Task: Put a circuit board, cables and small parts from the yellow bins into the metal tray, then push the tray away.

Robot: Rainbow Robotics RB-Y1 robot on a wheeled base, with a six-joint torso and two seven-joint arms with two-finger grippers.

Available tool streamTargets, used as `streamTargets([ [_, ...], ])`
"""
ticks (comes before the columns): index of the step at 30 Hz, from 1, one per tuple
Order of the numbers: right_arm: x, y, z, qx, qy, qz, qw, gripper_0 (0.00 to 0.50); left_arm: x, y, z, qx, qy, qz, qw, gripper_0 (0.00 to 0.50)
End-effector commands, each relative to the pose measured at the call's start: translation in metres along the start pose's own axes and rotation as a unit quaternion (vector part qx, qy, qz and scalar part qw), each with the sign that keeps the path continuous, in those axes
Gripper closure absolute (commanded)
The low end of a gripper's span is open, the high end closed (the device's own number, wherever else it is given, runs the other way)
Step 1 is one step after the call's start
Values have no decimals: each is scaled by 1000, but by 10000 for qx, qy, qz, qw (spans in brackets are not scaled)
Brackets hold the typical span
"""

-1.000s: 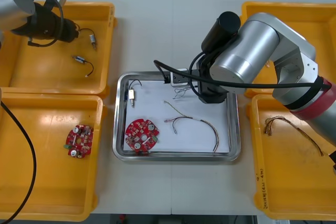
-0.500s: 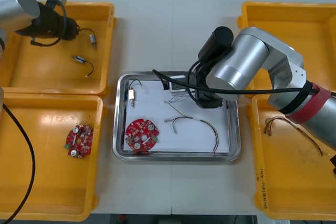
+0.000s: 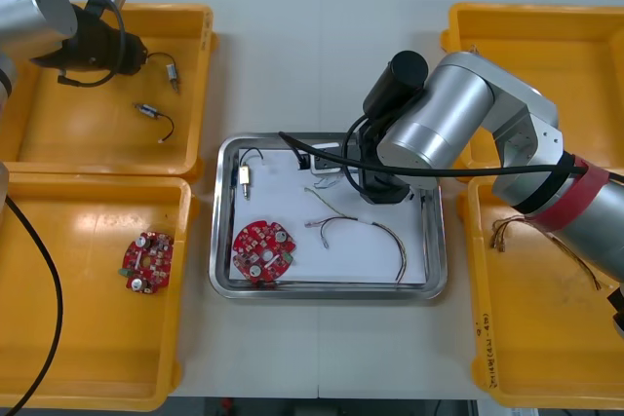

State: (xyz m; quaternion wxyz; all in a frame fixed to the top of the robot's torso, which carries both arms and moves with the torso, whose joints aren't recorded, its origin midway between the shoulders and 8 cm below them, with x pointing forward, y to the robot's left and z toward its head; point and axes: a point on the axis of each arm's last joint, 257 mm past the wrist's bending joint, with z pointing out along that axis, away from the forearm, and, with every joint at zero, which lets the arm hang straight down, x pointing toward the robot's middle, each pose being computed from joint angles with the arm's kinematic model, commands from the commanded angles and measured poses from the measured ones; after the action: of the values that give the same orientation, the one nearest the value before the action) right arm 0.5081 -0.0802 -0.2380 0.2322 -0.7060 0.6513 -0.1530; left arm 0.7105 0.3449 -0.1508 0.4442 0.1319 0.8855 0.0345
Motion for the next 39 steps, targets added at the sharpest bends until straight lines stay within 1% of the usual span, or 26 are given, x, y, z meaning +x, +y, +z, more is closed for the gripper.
streamTargets([
  [1, -18, 8, -5, -27, -137, -153, 9998, 0, -2, -12, 4, 19, -17, 711, 9975, 0],
  [9, -22, -1, -24, 37, -155, -74, 9998, 0, 13, -11, 8, 33, 71, 687, 9976, 0],
  [13, -18, -4, -45, -49, -112, 109, 9999, 0, 14, -10, 8, 27, 79, 701, 9975, 0],
  [14, -17, -4, -53, -90, -102, 161, 9998, 0, 15, -10, 8, 31, 86, 701, 9975, 42],
  [15, -16, -6, -61, -112, -104, 221, 9996, 0, 15, -10, 8, 30, 92, 697, 9975, 130],
  [17, -14, -6, -68, -135, -91, 269, 9995, 0, 15, -11, 9, 38, 86, 702, 9975, 258],
  [18, -11, -7, -77, -139, -64, 303, 9994, 0, 15, -10, 8, 34, 93, 698, 9975, 384],
  [19, -10, -7, -80, -138, -59, 330, 9993, 0, 14, -10, 8, 35, 83, 695, 9975, 435],
  [20, -3, -4, -90, -195, -10, 544, 9983, 0, 15, -10, 8, 38, 96, 692, 9976, 497],
  [23, 8, 2, -106, -313, 71, 1049, 9940, 0, 17, -10, 9, 36, 98, 691, 9976, 500],
  [25, 9, -2, -113, -234, 9, 1240, 9920, 0, 18, -10, 9, 43, 118, 687, 9976, 499],
  [26, 8, -11, -123, -51, -111, 1483, 9889, 0, 17, -10, 8, 48, 123, 677, 9976, 500],
  [27, 8, -11, -123, -51, -111, 1483, 9889, 0, 17, -10, 8, 48, 123, 677, 9976, 500],
  [28, 11, -22, -134, 146, -206, 1733, 9846, 0, 19, -11, 7, 86, 148, 642, 9978, 498],
  [30, 14, -30, -143, 317, -303, 2035, 9781, 0, 18, -13, 6, 160, 134, 562, 9982, 499],
  [31, 18, -35, -150, 424, -368, 2278, 9721, 0, 19, -14, 5, 223, 155, 501, 9984, 499],
  [32, 21, -36, -151, 461, -379, 2381, 9694, 0, 18, -14, 4, 235, 150, 498, 9984, 497],
  [33, 27, -39, -156, 545, -439, 2630, 9623, 0, 17, -15, 2, 276, 175, 480, 9983, 500],
  [34, 34, -39, -158, 573, -471, 2844, 9558, 0, 16, -16, 0, 310, 201, 496, 9981, 499],
  [39, 70, -37, -161, 622, -435, 3826, 9208, 0, 10, -10, -15, 409, 315, 504, 9974, 500],
])
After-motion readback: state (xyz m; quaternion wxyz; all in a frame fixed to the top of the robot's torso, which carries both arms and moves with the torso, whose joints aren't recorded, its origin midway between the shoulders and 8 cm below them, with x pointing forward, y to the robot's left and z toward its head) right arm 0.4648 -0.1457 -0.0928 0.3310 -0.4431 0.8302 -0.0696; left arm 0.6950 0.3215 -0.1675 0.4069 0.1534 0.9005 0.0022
